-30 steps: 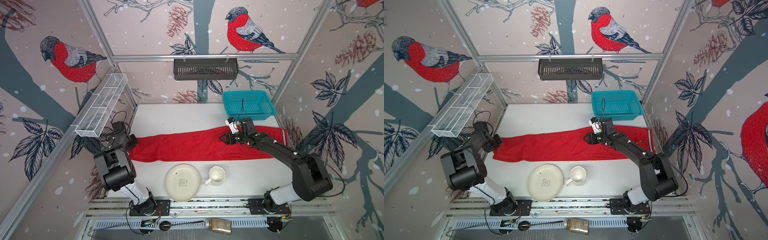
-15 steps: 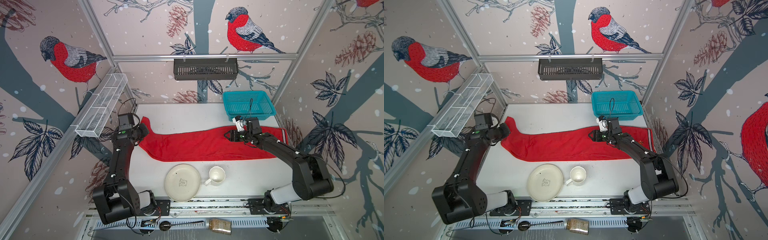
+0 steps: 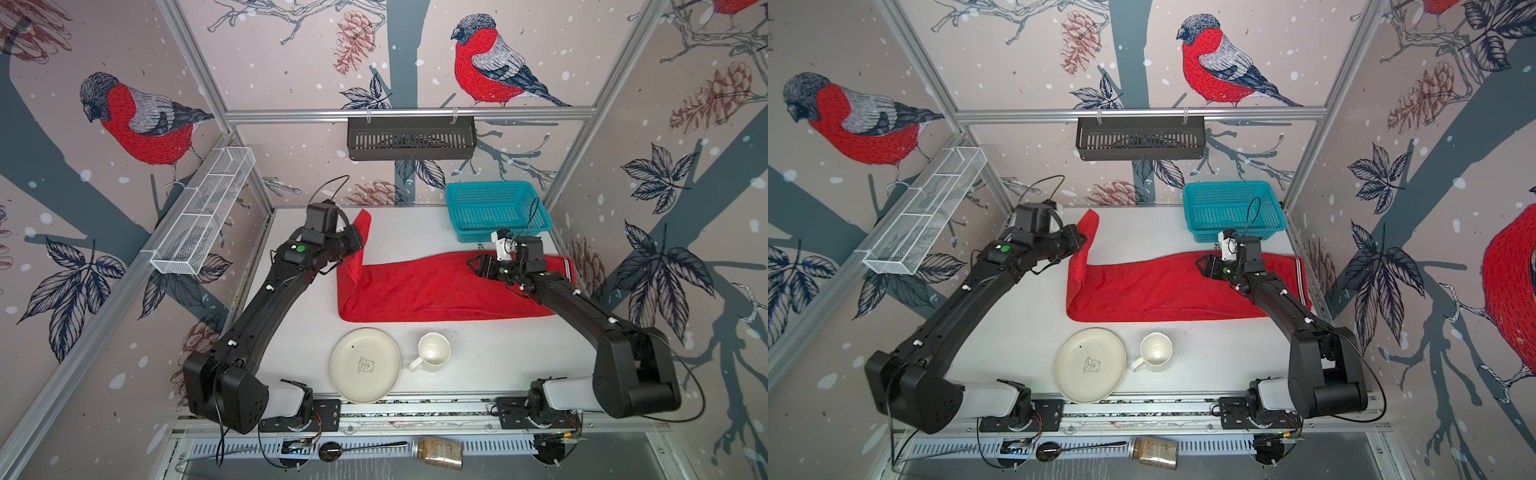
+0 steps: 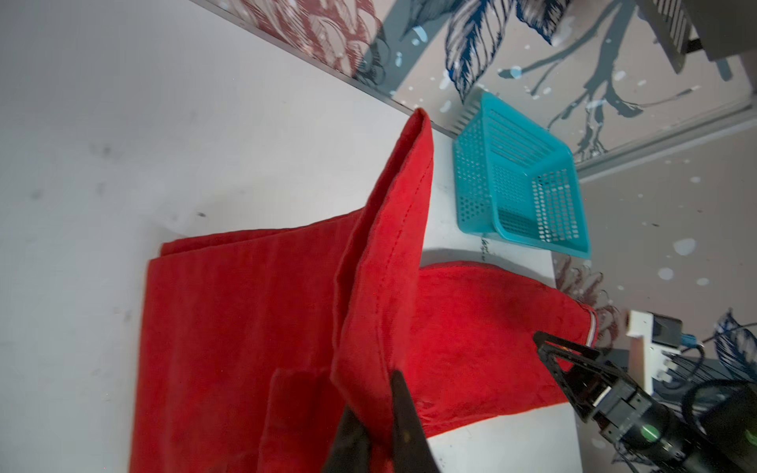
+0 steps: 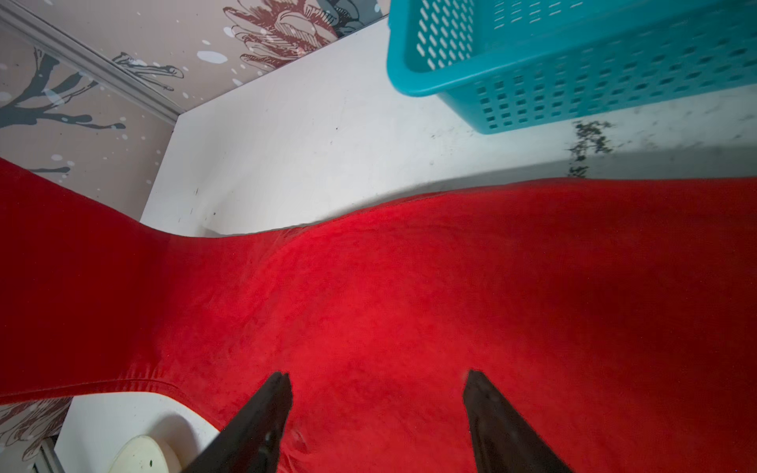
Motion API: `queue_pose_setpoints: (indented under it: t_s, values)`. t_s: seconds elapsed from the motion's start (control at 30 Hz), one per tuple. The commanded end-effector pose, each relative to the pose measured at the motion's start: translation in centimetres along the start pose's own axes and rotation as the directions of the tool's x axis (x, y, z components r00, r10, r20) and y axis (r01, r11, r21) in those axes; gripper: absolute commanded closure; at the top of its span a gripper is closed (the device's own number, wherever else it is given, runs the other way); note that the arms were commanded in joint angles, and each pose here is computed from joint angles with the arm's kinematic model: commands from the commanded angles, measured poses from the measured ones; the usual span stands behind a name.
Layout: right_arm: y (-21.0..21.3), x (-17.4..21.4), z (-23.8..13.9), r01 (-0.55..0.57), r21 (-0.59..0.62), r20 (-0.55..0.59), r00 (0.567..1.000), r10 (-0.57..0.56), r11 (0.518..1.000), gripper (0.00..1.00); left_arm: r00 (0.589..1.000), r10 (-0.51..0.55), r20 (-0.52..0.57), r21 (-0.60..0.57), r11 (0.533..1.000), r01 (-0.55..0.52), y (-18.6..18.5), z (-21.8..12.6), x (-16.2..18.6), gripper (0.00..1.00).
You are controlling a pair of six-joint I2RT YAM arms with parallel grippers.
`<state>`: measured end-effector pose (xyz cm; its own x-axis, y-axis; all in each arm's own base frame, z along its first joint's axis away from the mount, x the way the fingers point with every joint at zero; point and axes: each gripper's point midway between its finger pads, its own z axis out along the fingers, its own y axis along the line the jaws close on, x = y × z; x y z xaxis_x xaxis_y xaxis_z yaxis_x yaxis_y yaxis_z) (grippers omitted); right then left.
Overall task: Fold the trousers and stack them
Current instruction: 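Lift the strip end with the left gripper and fold it toward the right gripper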
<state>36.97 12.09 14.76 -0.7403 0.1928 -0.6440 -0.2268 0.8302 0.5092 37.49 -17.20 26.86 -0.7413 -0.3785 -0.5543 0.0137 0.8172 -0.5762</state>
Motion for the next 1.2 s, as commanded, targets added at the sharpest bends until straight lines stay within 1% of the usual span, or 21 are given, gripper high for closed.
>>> queue_pose_setpoints:
  t_s: [0.0, 0.1, 0.23, 0.33, 0.37, 0.6, 0.67, 0.73, 0.77, 0.83, 0.87, 0.93, 1.0, 1.07, 1.17]
  values:
    - [-0.4, -1.0, -1.0, -0.013, 0.006, 0.051, 0.999, 0.013, 1.0, 0.3, 0.996, -0.043, 0.077, 0.07, 0.997, 0.038, -3.2, 1.3, -1.0, 1.0]
    - [-1.1, -1.4, -2.1, -0.032, 0.008, 0.085, 0.996, 0.031, 0.999, 0.29, 0.997, -0.041, 0.071, 0.084, 0.996, 0.035, -4.8, 3.2, 0.2, 1.0]
    - [-2.0, -1.6, -3.3, -0.061, 0.013, 0.117, 0.991, 0.059, 0.998, 0.28, 0.998, -0.06, 0.032, 0.126, 0.991, 0.055, -6.5, 6.6, 3.1, 1.0]
    - [-2.3, -1.3, -3.3, -0.071, 0.014, 0.112, 0.991, 0.069, 0.997, 0.28, 0.999, -0.038, -0.009, 0.133, 0.99, 0.039, -7.7, 9.4, 5.3, 1.0]
    - [-2.0, -1.6, -3.7, -0.063, 0.009, 0.127, 0.99, 0.061, 0.998, 0.28, 0.999, -0.032, -0.018, 0.136, 0.99, 0.034, -8.1, 10.2, 5.9, 1.0]
    - [-2.3, -1.8, -4.2, -0.063, 0.019, 0.136, 0.989, 0.06, 0.998, 0.28, 0.986, 0.048, -0.158, 0.106, 0.994, -0.032, -9.0, 16.3, 13.0, 1.0]
    - [-2.4, -1.7, -4.3, -0.065, 0.025, 0.133, 0.989, 0.061, 0.998, 0.28, 0.983, 0.05, -0.179, 0.095, 0.995, -0.034, -8.8, 17.5, 14.3, 1.0]
    - [-2.5, -1.5, -4.3, -0.067, 0.03, 0.129, 0.99, 0.063, 0.997, 0.28, 0.981, 0.035, -0.191, 0.11, 0.994, -0.014, -8.9, 18.2, 15.2, 1.0]
    - [-2.5, -1.4, -4.3, -0.069, 0.031, 0.126, 0.99, 0.064, 0.997, 0.28, 0.98, 0.032, -0.198, 0.121, 0.993, -0.008, -9.0, 18.6, 15.5, 0.96]
    - [-2.4, -1.3, -4.4, -0.069, 0.03, 0.124, 0.99, 0.065, 0.997, 0.28, 0.975, 0.029, -0.219, 0.149, 0.989, 0.004, -9.5, 18.9, 15.9, 0.81]
    - [-2.5, -1.2, -4.4, -0.07, 0.03, 0.124, 0.99, 0.066, 0.997, 0.28, 0.973, 0.036, -0.23, 0.167, 0.986, 0.003, -10.0, 18.9, 16.1, 0.76]
    - [-2.4, -1.2, -4.5, -0.072, 0.031, 0.122, 0.99, 0.068, 0.997, 0.28, 0.969, 0.066, -0.238, 0.195, 0.981, -0.019, -11.1, 18.3, 16.2, 0.68]
    - [-2.2, -1.3, -4.6, -0.071, 0.026, 0.125, 0.99, 0.068, 0.997, 0.28, 0.964, 0.103, -0.245, 0.238, 0.97, -0.043, -12.3, 17.1, 15.9, 0.59]
    - [-2.0, -1.4, -4.5, -0.075, 0.015, 0.123, 0.99, 0.072, 0.997, 0.28, 0.96, 0.147, -0.239, 0.267, 0.96, -0.081, -13.1, 15.6, 15.3, 0.53]
    - [-1.2, -1.5, -4.1, -0.07, -0.005, 0.109, 0.992, 0.07, 0.998, 0.28, 0.953, 0.23, -0.195, 0.248, 0.952, -0.179, -13.3, 12.9, 13.6, 0.45]
